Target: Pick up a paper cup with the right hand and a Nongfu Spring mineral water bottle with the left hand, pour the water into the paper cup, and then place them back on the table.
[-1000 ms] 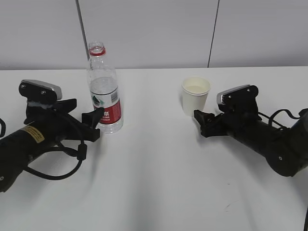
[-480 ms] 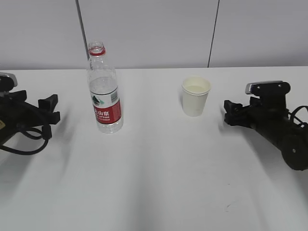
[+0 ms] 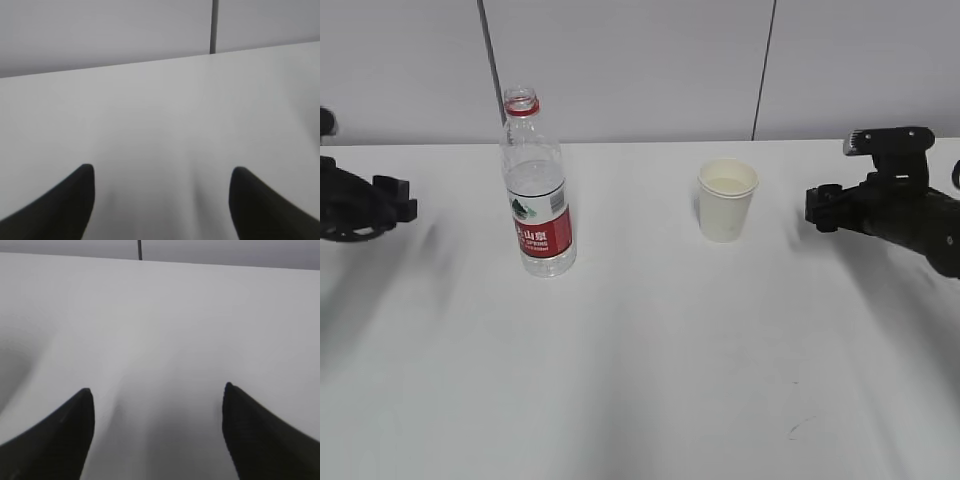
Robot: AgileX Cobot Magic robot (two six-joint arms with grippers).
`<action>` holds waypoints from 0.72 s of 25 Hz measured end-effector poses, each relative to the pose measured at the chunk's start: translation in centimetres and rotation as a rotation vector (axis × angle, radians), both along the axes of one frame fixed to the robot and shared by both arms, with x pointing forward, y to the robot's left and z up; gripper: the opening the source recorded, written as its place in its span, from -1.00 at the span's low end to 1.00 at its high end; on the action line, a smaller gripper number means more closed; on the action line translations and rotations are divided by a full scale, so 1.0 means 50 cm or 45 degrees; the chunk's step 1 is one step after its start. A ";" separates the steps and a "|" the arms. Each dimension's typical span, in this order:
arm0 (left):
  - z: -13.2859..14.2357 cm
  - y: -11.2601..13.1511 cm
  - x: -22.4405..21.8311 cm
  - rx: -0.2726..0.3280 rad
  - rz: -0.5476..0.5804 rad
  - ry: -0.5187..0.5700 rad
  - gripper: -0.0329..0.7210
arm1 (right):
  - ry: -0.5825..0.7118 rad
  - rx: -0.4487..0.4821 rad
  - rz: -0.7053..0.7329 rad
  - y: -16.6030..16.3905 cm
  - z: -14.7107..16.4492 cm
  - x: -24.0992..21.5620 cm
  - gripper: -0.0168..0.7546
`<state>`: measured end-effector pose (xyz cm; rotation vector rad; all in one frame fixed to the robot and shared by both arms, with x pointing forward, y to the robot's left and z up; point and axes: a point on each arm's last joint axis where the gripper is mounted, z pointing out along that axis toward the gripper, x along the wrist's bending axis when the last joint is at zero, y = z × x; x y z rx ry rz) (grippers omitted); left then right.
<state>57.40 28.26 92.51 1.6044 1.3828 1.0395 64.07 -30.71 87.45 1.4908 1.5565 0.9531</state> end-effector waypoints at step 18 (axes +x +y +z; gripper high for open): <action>0.174 -0.011 0.068 0.028 -0.048 0.857 0.44 | 0.867 -0.048 -0.066 -0.015 0.166 0.056 0.58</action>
